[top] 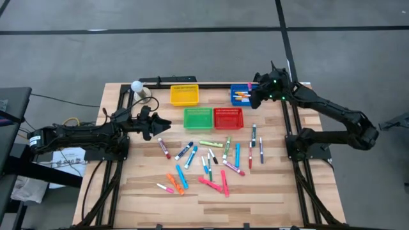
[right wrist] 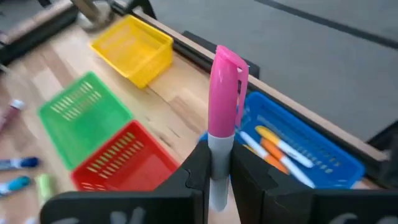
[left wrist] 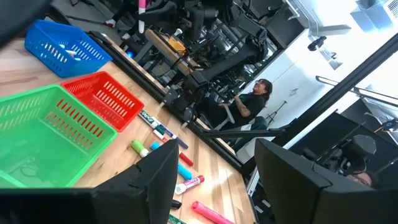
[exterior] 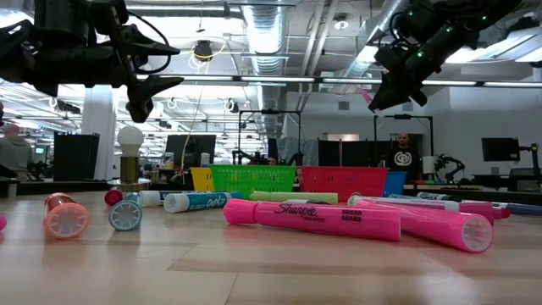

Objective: Pick & Place Markers
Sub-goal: Put the pink highlighter into the blue bin

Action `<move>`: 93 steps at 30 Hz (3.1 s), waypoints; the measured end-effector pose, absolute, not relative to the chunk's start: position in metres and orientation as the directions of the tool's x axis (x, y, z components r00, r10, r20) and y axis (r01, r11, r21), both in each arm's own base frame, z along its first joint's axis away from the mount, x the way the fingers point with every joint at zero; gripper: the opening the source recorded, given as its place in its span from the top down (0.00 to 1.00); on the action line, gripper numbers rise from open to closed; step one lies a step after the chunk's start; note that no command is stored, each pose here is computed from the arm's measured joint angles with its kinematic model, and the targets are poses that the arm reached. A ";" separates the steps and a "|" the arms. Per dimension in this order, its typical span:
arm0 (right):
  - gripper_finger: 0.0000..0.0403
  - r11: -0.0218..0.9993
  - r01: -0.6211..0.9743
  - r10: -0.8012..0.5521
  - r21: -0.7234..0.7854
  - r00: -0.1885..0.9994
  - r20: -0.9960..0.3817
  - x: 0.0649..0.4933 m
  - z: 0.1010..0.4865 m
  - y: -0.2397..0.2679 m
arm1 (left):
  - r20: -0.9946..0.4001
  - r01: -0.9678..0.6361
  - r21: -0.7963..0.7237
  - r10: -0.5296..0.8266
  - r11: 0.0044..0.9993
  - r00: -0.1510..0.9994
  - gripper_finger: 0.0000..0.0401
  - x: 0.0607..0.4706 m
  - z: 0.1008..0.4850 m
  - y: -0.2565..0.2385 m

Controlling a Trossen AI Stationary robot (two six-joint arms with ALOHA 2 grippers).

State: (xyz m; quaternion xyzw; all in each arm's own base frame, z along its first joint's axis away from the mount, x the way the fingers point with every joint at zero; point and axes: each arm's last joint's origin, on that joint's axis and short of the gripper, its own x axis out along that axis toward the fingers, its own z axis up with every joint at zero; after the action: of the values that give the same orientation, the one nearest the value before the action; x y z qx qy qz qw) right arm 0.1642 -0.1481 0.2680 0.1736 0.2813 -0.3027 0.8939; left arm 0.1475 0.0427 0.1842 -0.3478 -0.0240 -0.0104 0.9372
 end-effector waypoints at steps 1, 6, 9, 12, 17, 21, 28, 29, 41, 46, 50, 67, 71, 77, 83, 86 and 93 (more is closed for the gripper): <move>0.92 0.758 0.640 -0.447 0.127 0.651 -0.613 0.164 0.268 -0.148 | 0.052 0.036 -0.651 -0.003 0.758 0.999 0.48 0.148 0.184 0.043; 0.92 0.768 0.637 -0.460 0.066 0.621 -0.635 0.162 0.265 -0.152 | 0.055 0.038 -0.651 -0.003 0.759 0.998 0.48 0.148 0.184 0.043; 0.91 0.773 0.633 -0.449 0.041 0.593 -0.669 0.166 0.265 -0.160 | 0.062 0.040 -0.648 0.001 0.760 0.998 0.48 0.148 0.185 0.043; 0.91 0.791 0.612 -0.431 0.006 0.564 -0.704 0.175 0.266 -0.173 | 0.066 0.042 -0.648 0.001 0.761 0.998 0.48 0.148 0.186 0.043; 0.91 0.833 0.551 -0.382 -0.057 0.496 -0.780 0.192 0.270 -0.198 | 0.071 0.045 -0.646 0.001 0.762 0.997 0.48 0.148 0.186 0.043; 0.90 0.870 0.486 -0.327 -0.087 0.435 -0.839 0.204 0.267 -0.216 | 0.075 0.048 -0.642 0.001 0.765 0.997 0.48 0.147 0.187 0.043; 0.90 0.915 0.388 -0.243 -0.113 0.306 -0.920 0.221 0.249 -0.237 | 0.078 0.046 -0.588 0.001 0.808 0.997 0.48 0.147 0.187 0.043; 0.90 0.919 0.375 -0.235 -0.119 0.281 -0.931 0.222 0.245 -0.239 | 0.079 0.046 -0.585 0.001 0.809 0.997 0.48 0.147 0.187 0.043; 0.89 0.964 0.236 -0.154 -0.122 0.121 -0.981 0.231 0.199 -0.251 | 0.081 0.046 -0.562 0.000 0.826 0.997 0.48 0.147 0.187 0.043; 0.88 0.971 0.216 -0.123 -0.105 0.073 -0.990 0.235 0.180 -0.256 | 0.082 0.045 -0.559 0.000 0.828 0.997 0.48 0.147 0.187 0.043; 0.88 0.971 0.215 -0.115 -0.103 0.046 -0.992 0.237 0.167 -0.259 | 0.082 0.046 -0.559 0.000 0.828 0.997 0.48 0.147 0.187 0.043; 0.84 0.968 0.205 -0.156 -0.146 0.032 -0.987 0.240 0.160 -0.264 | 0.089 0.050 -0.556 0.000 0.830 0.996 0.48 0.147 0.188 0.043; 0.78 0.968 0.205 -0.155 -0.145 0.031 -0.987 0.240 0.160 -0.264 | 0.089 0.050 -0.556 0.000 0.830 0.996 0.48 0.147 0.188 0.043; 0.69 0.967 0.204 -0.158 -0.150 0.025 -0.987 0.241 0.160 -0.263 | 0.090 0.050 -0.556 0.000 0.830 0.996 0.48 0.147 0.188 0.043; 0.68 0.935 0.256 -0.244 -0.247 -0.045 -0.969 0.241 0.175 -0.255 | 0.094 0.053 -0.555 0.000 0.830 0.996 0.48 0.147 0.189 0.043; 0.69 0.916 0.295 -0.279 -0.271 -0.014 -0.960 0.241 0.192 -0.248 | 0.095 0.053 -0.555 0.000 0.830 0.995 0.48 0.147 0.189 0.043; 0.69 0.874 0.428 -0.347 -0.229 0.223 -0.911 0.235 0.258 -0.218 | 0.095 0.053 -0.555 0.000 0.830 0.995 0.48 0.147 0.189 0.043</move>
State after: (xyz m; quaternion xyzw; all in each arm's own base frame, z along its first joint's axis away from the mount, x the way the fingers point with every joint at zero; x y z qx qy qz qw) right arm 0.2352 -0.2182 0.2582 0.0353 0.5719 -0.2483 0.7810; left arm 0.1474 0.0428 0.1888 -0.2908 -0.0456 -0.0139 0.9556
